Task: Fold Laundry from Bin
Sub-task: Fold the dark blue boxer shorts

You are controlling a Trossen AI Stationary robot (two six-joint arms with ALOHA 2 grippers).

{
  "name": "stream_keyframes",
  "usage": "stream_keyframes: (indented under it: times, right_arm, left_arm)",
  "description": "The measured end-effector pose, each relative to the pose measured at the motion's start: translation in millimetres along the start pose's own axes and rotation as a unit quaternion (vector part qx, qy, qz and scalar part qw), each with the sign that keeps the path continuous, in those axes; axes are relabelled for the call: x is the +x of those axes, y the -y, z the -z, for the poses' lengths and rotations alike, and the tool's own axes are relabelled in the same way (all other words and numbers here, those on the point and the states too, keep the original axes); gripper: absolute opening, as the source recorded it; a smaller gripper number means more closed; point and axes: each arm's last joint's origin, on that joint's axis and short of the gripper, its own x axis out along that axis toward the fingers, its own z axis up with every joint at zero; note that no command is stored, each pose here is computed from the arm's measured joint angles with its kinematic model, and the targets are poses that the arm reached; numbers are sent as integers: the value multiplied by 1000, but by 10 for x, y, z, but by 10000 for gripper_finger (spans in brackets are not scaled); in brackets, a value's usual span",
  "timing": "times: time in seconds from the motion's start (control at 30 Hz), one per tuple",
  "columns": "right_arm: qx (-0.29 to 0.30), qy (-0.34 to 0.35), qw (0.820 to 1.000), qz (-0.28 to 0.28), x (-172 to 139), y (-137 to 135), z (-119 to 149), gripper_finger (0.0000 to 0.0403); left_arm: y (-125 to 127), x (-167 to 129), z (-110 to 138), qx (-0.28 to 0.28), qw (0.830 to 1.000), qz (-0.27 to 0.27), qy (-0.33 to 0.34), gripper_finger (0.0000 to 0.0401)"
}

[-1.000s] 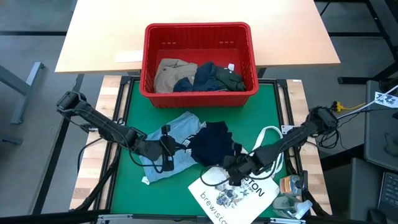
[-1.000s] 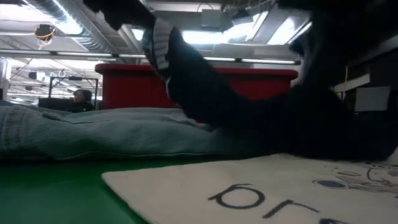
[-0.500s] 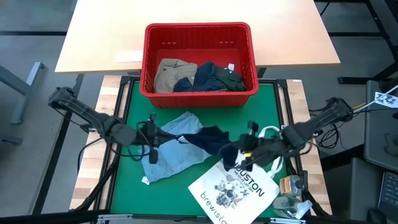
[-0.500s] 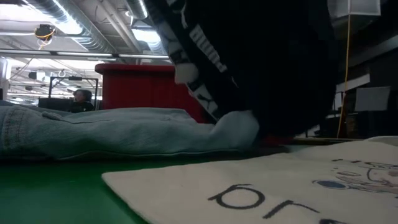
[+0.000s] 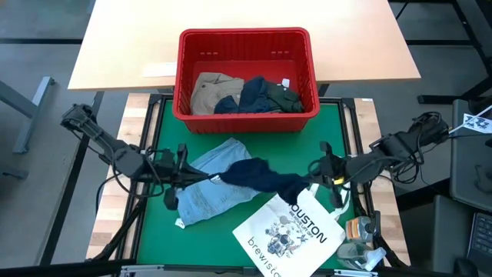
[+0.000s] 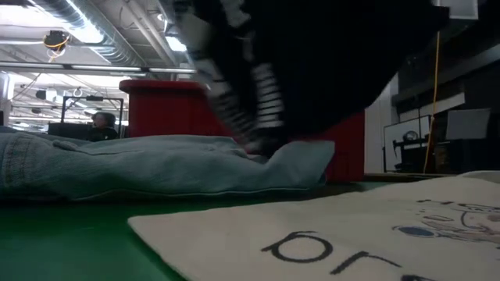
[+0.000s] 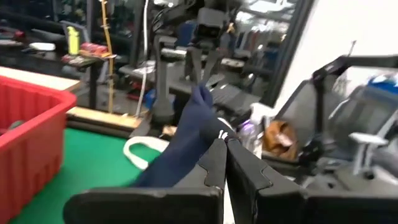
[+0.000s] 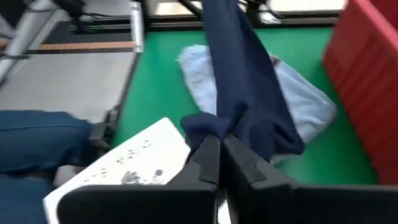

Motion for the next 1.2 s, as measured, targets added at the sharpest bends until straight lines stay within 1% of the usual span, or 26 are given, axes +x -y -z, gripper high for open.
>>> stream_keyframes:
  times: [0.17, 0.3, 0.43, 0.53, 0.6, 0.73, 0.8, 0.93, 1.1, 1.2]
  right_arm:
    - [-3, 10, 999, -51, -48, -22, -28, 10]
    - [-2, 4, 996, -85, -49, -45, -31, 6]
    - [-6, -10, 997, -79, 2, -55, -15, 8]
    - [-12, -30, 997, -68, 68, -64, 12, 9]
    - [-19, -44, 998, -42, 132, -63, 38, 9]
    - [-44, -93, 994, 41, 271, -33, 137, 9]
    - [-61, -121, 987, 84, 323, -11, 194, 9]
    - [-87, -163, 970, 155, 415, 62, 267, 9]
    - [-73, -195, 958, 196, 533, 241, 287, 9]
    - [-64, -214, 950, 219, 650, 394, 382, 9]
  left_arm:
    - [98, -54, -76, -34, 998, 32, 36, 1]
    - [164, -100, -54, -56, 997, 51, 27, 1]
    - [199, -121, 19, -39, 998, 48, 2, 1]
    - [186, -92, 132, -12, 999, 17, -32, 1]
    - [156, -64, 234, -1, 998, -19, -60, 1]
    - [47, -4, 463, 16, 987, -102, -122, 1]
    - [-21, 11, 566, 19, 978, -141, -150, 1]
    - [-173, 32, 702, 29, 958, -214, -186, 1]
    - [-323, 74, 772, 44, 939, -264, -214, 1]
    - [-386, 97, 799, 52, 931, -280, -229, 1]
